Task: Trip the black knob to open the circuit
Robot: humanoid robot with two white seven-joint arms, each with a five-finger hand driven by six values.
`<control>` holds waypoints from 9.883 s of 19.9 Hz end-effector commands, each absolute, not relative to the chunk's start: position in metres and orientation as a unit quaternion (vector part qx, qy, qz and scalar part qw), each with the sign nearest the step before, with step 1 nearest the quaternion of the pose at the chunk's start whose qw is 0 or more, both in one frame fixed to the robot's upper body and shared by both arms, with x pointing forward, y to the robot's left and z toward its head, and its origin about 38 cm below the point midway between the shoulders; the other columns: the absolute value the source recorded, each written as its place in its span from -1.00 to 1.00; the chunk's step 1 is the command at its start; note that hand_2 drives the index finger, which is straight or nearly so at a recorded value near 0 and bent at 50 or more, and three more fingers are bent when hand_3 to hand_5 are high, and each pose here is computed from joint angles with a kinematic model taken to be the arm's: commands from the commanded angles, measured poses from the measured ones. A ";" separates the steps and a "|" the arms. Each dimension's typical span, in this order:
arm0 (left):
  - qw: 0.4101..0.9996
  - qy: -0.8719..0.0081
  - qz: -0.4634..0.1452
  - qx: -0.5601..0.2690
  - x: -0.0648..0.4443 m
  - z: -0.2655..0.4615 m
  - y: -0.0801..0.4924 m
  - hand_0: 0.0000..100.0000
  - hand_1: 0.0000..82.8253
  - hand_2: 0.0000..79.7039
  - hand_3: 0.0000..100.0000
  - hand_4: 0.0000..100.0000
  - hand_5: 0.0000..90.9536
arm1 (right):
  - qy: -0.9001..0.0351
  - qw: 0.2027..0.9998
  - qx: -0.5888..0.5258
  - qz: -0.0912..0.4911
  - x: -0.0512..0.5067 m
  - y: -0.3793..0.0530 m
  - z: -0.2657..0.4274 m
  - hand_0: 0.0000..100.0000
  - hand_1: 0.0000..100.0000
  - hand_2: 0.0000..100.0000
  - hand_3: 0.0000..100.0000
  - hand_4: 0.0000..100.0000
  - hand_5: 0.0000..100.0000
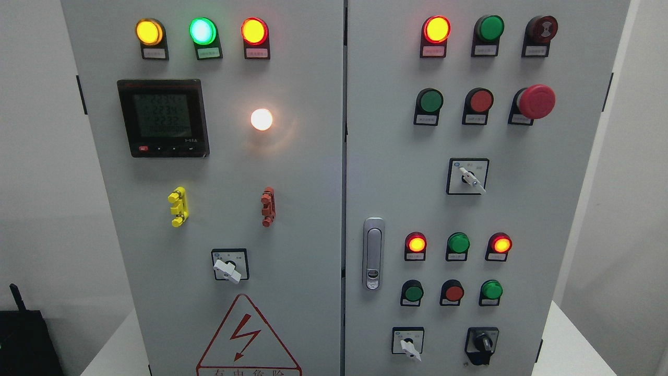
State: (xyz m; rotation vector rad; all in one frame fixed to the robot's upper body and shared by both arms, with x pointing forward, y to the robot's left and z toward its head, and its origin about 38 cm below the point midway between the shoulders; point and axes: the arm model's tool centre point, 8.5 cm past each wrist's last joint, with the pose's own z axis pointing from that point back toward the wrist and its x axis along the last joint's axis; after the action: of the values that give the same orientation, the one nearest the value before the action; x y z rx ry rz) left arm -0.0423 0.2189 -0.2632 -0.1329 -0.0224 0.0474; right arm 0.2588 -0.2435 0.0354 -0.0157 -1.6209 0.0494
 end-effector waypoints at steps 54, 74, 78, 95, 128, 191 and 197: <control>0.998 -0.010 0.012 -0.067 -0.042 -0.263 0.219 -0.76 -0.06 -1.00 -1.00 -1.00 -1.00 | -0.789 0.614 -0.020 0.018 0.342 -0.248 0.126 -1.00 -1.00 -1.00 1.00 1.00 1.00; 0.998 -0.010 0.012 -0.067 -0.043 -0.263 0.219 -0.76 -0.06 -1.00 -1.00 -1.00 -1.00 | -0.789 0.613 -0.006 0.028 0.343 -0.235 0.126 -1.00 -1.00 -1.00 1.00 1.00 1.00; 0.998 -0.010 0.012 -0.067 -0.042 -0.263 0.219 -0.76 -0.06 -1.00 -1.00 -1.00 -1.00 | -0.788 0.614 0.000 0.033 0.343 -0.230 0.125 -1.00 -1.00 -1.00 1.00 1.00 1.00; 0.998 -0.010 0.012 -0.067 -0.042 -0.263 0.219 -0.76 -0.06 -1.00 -1.00 -1.00 -1.00 | -0.788 0.615 0.005 0.035 0.345 -0.227 0.125 -1.00 -1.00 -1.00 1.00 1.00 1.00; 0.998 -0.010 0.012 -0.067 -0.042 -0.263 0.219 -0.76 -0.06 -1.00 -1.00 -1.00 -1.00 | -0.789 0.613 -0.007 0.039 0.343 -0.234 0.126 -1.00 -1.00 -1.00 1.00 1.00 1.00; 0.998 -0.010 0.012 -0.067 -0.043 -0.263 0.219 -0.76 -0.06 -1.00 -1.00 -1.00 -1.00 | -0.796 0.605 -0.010 0.028 0.278 -0.236 0.113 -1.00 -1.00 -1.00 -0.15 -0.29 -0.25; 0.998 -0.010 0.012 -0.067 -0.042 -0.263 0.219 -0.76 -0.06 -1.00 -1.00 -1.00 -1.00 | -0.794 0.607 -0.002 0.033 0.277 -0.233 0.111 -1.00 -1.00 -1.00 -0.99 -1.00 -0.86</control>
State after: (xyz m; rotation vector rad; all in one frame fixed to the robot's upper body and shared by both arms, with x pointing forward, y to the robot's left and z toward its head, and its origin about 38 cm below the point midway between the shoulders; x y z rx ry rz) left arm -0.0422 0.2189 -0.2632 -0.1329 -0.0230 0.0474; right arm 0.2807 -0.2333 0.1082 -0.0191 -1.8287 0.0906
